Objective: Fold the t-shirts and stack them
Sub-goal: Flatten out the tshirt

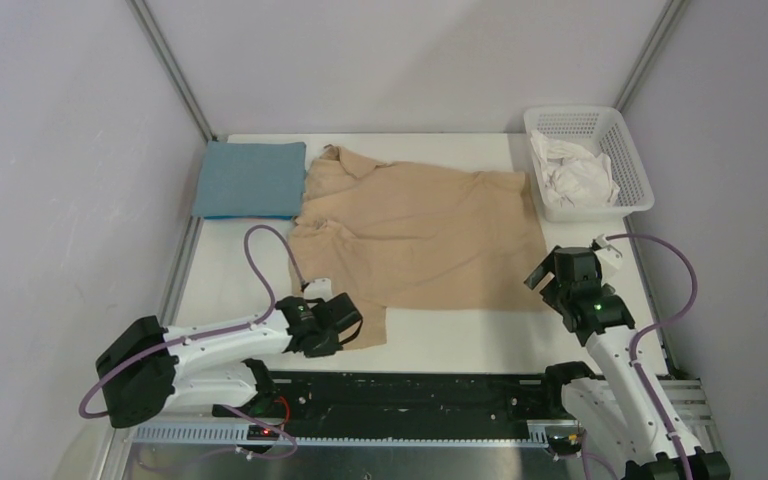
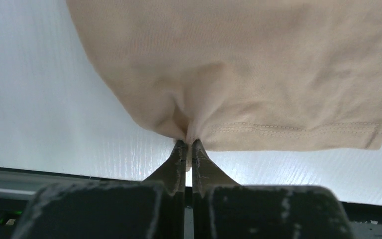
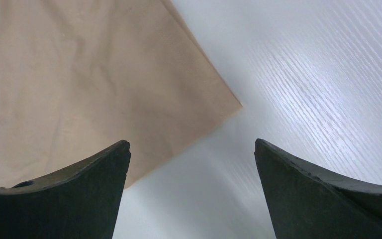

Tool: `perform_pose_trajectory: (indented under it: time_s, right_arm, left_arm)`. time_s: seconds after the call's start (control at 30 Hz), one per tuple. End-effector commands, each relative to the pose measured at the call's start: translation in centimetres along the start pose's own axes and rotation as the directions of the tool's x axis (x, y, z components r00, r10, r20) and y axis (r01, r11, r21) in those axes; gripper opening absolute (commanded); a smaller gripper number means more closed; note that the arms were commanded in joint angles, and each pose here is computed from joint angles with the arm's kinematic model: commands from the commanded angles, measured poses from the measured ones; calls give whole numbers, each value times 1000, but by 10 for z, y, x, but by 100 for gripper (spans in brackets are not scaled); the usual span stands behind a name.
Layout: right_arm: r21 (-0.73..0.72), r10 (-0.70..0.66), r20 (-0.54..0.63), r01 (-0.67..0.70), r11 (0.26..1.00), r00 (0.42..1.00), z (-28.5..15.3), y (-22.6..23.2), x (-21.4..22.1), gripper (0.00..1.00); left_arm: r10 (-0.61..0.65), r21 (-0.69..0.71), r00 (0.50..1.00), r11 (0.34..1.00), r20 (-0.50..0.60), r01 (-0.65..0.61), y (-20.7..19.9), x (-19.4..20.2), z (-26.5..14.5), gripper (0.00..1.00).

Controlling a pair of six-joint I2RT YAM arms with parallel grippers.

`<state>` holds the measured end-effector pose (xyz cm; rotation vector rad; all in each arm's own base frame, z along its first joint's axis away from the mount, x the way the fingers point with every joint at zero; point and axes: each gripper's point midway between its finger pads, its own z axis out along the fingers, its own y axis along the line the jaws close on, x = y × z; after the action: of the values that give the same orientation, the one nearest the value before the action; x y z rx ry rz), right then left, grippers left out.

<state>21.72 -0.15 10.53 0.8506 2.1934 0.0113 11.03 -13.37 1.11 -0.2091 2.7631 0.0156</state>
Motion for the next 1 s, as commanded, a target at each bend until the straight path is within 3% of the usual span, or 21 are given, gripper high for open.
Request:
perform_pose_trajectory:
  time_s: [0.0,0.2,0.3,0.5,0.7,0.97]
  right_arm:
    - [100,53,5,-54,994,999,0,-21,4,99]
    - [182,114,-39,-105,978,993,12,-36,10,99]
    - [159,109,-112,-90,983,988,21,-30,18,92]
    - [189,78,-211,-37,981,974,32,-33,36,79]
    - [219,68,-219,-18,976,973,46,-34,38,74]
    - [205,64,-270,-7,979,961,58,-28,48,58]
  left_arm:
    - [-16,-29,990,999,143,21,8,-24,6,0]
    - [-78,37,950,997,302,71,8,-56,-11,0]
    - [-96,53,935,995,341,83,9,-63,-15,0]
    - [-98,64,933,995,347,81,10,-62,-14,0]
    - [-103,61,929,994,357,87,10,-63,-10,0]
    - [-81,39,934,997,349,72,12,-60,-5,0]
